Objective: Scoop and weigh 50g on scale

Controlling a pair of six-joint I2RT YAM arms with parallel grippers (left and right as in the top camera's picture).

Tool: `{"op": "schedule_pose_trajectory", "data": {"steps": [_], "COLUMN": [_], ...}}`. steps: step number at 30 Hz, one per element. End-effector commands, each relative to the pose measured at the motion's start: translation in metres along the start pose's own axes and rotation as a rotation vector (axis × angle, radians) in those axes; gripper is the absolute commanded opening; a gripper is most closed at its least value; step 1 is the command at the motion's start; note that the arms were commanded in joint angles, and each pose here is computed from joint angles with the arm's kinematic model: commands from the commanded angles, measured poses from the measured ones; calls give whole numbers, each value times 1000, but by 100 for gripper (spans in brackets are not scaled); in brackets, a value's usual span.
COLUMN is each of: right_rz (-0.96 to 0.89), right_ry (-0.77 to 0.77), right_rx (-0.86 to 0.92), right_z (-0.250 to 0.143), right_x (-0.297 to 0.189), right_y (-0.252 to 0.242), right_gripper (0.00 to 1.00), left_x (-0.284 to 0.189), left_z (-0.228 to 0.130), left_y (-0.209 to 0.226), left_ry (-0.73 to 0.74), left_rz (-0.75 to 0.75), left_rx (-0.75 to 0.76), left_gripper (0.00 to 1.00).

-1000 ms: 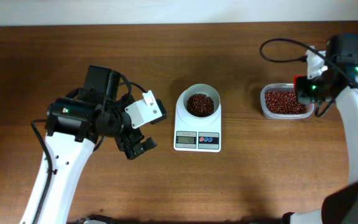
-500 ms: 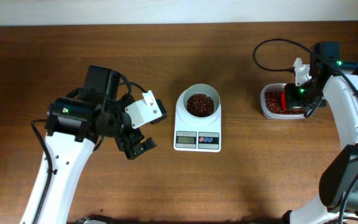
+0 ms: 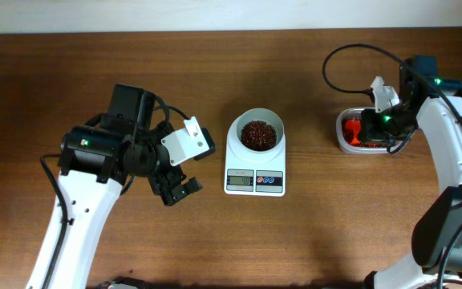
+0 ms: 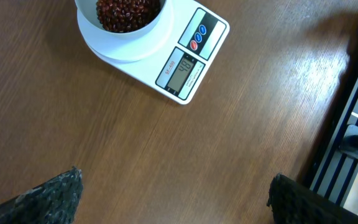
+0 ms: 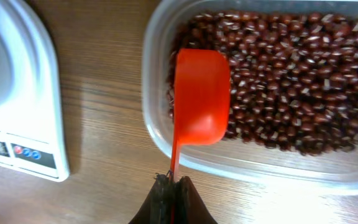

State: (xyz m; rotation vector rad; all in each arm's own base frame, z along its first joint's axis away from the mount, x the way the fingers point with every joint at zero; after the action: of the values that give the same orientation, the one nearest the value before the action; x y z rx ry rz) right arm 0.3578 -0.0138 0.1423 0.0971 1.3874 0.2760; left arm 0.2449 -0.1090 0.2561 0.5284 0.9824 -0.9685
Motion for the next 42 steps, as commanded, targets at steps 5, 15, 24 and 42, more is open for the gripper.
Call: {"op": "schedule_pose_trajectory", "data": {"steps": [5,15,24,42], "right_rz": [91,180,247,578], "right_ry": [-14,-97,-146,-255], "right_rx": [0,164,235,234], "right_z": [1,2,-6,2], "right_x": [2,-12,-24,-53], "right_y": [11,-23,-46,-10], "right_gripper": [4,4,4,4], "left_x": [-2,-2,-2,-2], "left_z": [-1,-1,-1,-1], "left_y": [-1,-2,-2,-2], "left_ry": [-8,-7,-7,-7], "left_rz": [3,3,3,3], "left_rx": [15,15,14,15], "left_gripper": [99,99,99,99]}}
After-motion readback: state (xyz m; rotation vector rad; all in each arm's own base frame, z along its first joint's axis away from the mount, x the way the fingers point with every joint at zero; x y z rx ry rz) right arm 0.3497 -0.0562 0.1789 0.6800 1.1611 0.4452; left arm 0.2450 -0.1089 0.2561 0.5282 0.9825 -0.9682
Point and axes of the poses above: each gripper's point midway between its finger pads, its own x axis out along the fingers, its own y axis along the line the jaws close on, z = x × y, the point moved 3 cm from there along -x, back along the fingers, and after that the axes turned 5 degrees about -x, right-handed, at the moved point
